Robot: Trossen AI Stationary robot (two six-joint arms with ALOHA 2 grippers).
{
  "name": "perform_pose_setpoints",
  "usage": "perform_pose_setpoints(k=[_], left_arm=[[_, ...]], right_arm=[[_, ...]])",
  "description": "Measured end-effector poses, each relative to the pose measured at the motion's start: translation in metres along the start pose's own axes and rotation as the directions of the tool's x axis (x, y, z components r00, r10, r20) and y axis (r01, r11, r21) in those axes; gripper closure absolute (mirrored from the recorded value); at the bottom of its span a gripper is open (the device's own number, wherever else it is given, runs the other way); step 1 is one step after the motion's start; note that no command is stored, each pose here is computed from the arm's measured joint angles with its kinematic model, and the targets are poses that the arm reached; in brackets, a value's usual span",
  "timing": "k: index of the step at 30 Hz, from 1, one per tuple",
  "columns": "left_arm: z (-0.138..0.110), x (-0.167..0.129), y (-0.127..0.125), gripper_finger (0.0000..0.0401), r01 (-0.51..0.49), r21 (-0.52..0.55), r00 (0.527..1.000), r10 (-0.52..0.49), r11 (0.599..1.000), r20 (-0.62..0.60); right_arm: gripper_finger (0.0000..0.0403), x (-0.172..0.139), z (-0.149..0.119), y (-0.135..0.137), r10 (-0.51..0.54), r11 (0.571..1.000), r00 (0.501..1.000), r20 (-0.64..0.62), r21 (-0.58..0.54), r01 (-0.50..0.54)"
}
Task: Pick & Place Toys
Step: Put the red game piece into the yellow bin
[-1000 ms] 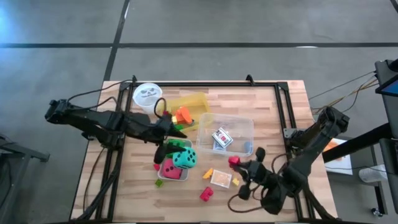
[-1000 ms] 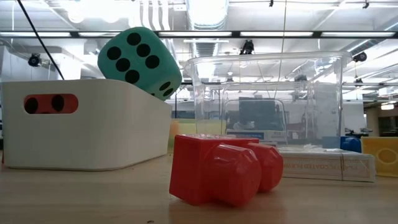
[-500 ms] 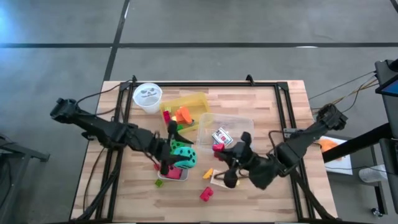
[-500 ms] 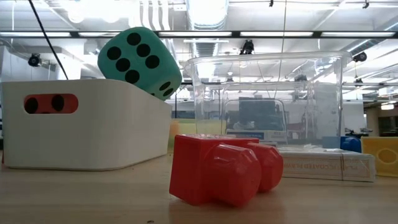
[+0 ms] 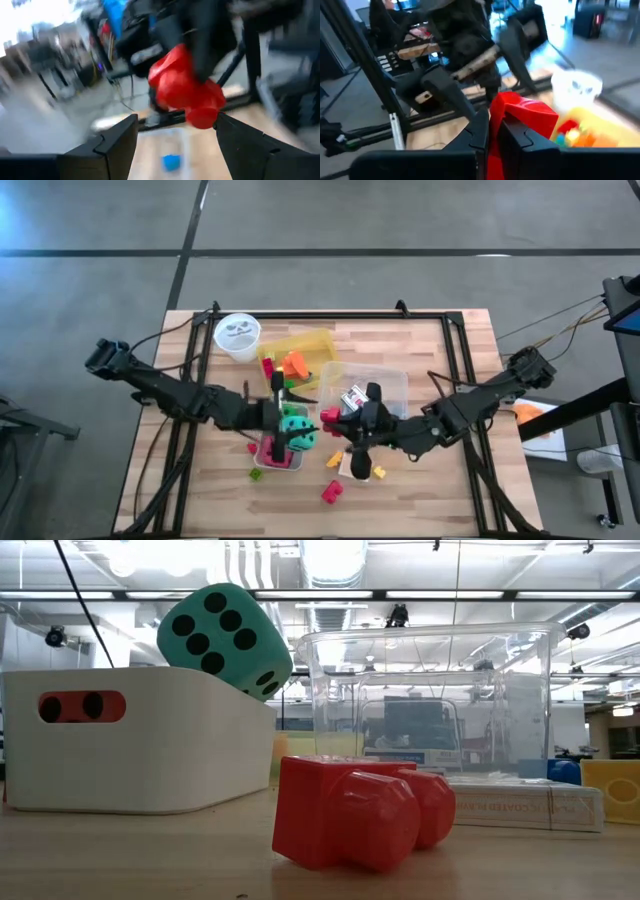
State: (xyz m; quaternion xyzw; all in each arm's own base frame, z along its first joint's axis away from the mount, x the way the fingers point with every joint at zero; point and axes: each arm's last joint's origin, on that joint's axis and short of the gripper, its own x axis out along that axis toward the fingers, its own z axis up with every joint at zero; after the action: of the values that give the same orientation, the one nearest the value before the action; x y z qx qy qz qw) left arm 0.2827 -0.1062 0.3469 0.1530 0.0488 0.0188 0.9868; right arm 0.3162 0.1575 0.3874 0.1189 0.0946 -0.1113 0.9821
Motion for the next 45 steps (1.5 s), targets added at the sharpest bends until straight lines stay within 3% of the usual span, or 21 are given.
perform_pose_setpoints(k=[3,8,17,31,35,45], left_arm=[[-0.001,0.002,0.003,0.0144,0.046,-0.222,0.999,-0.044,0.974,0.014],[0.004,0.003,0.004,0.0143,0.229,-0.327,0.973,-0.204,0.917,0.110],[0.011,0.002,0.004,0.0143,0.329,-0.336,0.941,-0.277,0.882,0.195],[0.014,0.002,0.008,0.0143,0.300,-0.352,0.947,-0.231,0.886,0.225],[0.013,0.004,0.008,0.0143,0.287,-0.362,0.952,-0.221,0.887,0.212],[0.007,0.007,0.012,0.0143,0.256,-0.395,0.964,-0.204,0.882,0.168]], right_arm=[[0.0388,-0.001,0.002,0.001,0.001,0.996,1.000,0.020,-0.087,0.001],[0.0388,0.002,0.011,0.004,0.078,0.984,0.994,0.079,-0.168,-0.064],[0.0388,0.008,0.018,0.001,0.148,0.974,0.982,0.121,-0.190,-0.123],[0.0388,0.022,0.019,0.000,0.150,0.962,0.971,0.186,-0.254,-0.100],[0.0388,0.026,0.020,-0.001,0.228,0.947,0.958,0.172,-0.268,-0.177],[0.0388,0.028,0.017,0.001,0.243,0.941,0.957,0.159,-0.278,-0.192]])
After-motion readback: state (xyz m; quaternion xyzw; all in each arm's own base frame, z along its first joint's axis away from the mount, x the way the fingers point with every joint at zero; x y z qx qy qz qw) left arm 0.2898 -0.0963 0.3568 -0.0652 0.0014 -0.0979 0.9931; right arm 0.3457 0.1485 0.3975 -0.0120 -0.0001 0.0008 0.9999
